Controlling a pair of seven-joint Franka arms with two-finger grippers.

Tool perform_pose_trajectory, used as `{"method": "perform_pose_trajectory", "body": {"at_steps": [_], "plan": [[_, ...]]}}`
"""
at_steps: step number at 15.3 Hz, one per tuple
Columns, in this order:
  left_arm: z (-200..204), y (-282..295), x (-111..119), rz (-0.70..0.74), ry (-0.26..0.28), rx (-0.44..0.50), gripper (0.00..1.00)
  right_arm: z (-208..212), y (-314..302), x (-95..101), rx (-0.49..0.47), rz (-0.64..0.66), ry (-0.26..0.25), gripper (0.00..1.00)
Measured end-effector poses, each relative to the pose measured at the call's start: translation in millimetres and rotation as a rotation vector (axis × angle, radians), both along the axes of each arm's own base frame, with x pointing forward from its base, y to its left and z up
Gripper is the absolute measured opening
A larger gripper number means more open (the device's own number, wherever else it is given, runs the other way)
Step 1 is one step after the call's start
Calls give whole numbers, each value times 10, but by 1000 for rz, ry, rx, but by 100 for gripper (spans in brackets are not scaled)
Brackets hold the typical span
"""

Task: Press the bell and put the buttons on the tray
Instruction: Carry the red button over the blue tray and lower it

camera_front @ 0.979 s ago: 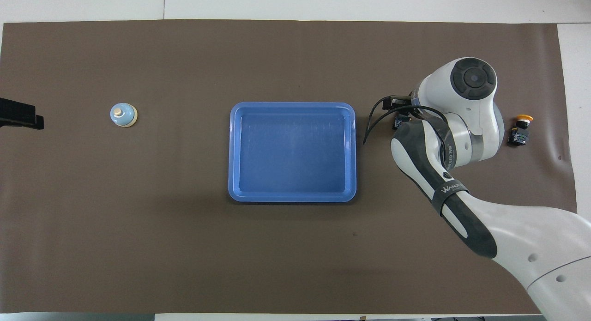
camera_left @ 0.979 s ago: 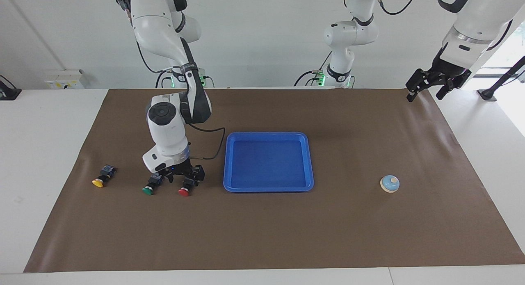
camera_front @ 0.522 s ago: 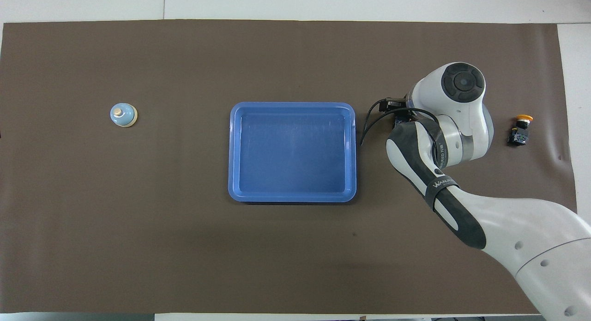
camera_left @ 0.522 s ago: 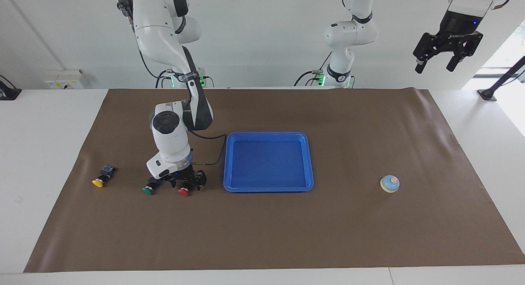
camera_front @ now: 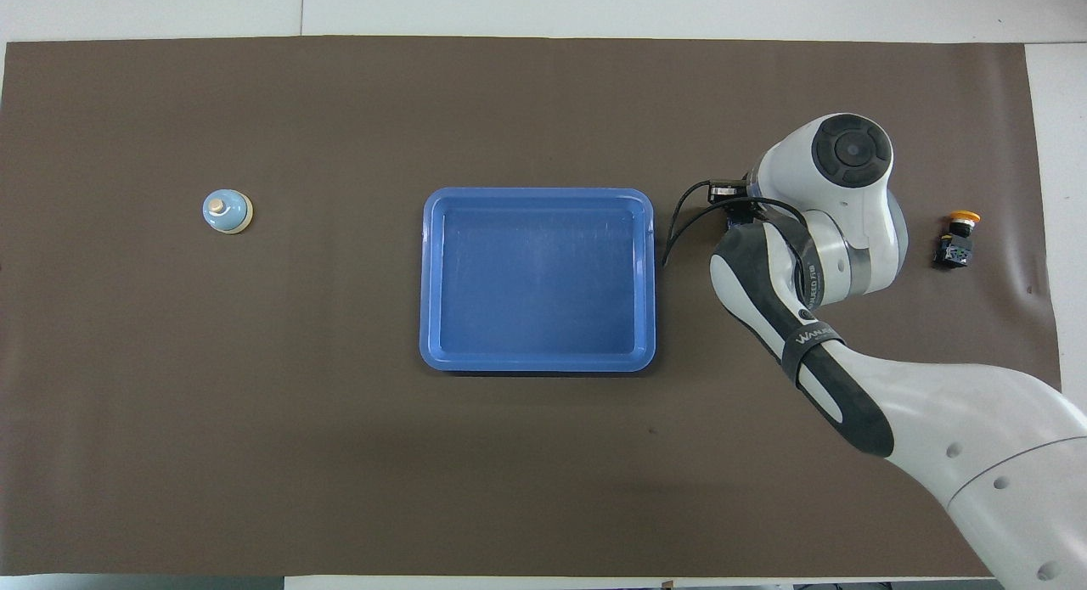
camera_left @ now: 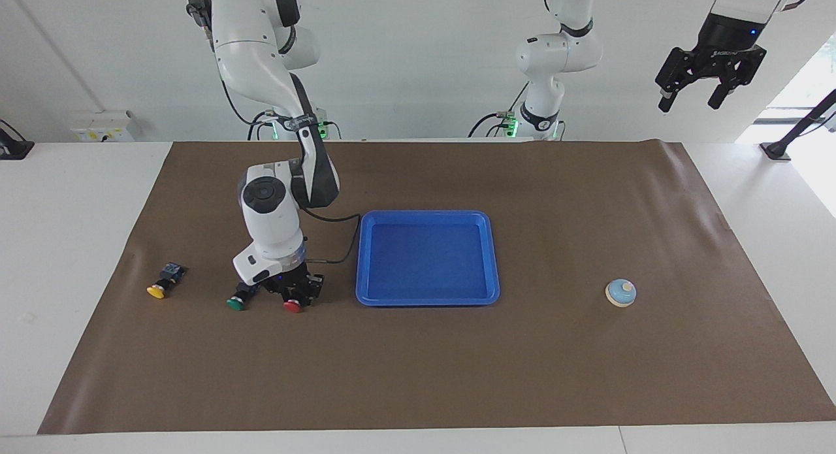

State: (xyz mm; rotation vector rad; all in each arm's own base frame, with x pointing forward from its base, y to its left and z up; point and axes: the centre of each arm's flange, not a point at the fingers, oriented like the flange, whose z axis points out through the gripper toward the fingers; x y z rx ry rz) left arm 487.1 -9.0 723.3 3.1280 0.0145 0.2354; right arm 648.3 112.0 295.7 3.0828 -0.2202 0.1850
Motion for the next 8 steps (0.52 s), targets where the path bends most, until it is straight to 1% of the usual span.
{"method": "perform_pose_trajectory", "body": {"at_steps": [5,7,8], "plan": [[-3,0,-3,0,3,0,100,46,5,18,0,0,0,33],[-3,0,-3,0,3,0,100,218,12,65,-7,-5,21,33],[-3,0,-3,0,3,0,100,392,41,107,-11,-6,38,33]]}}
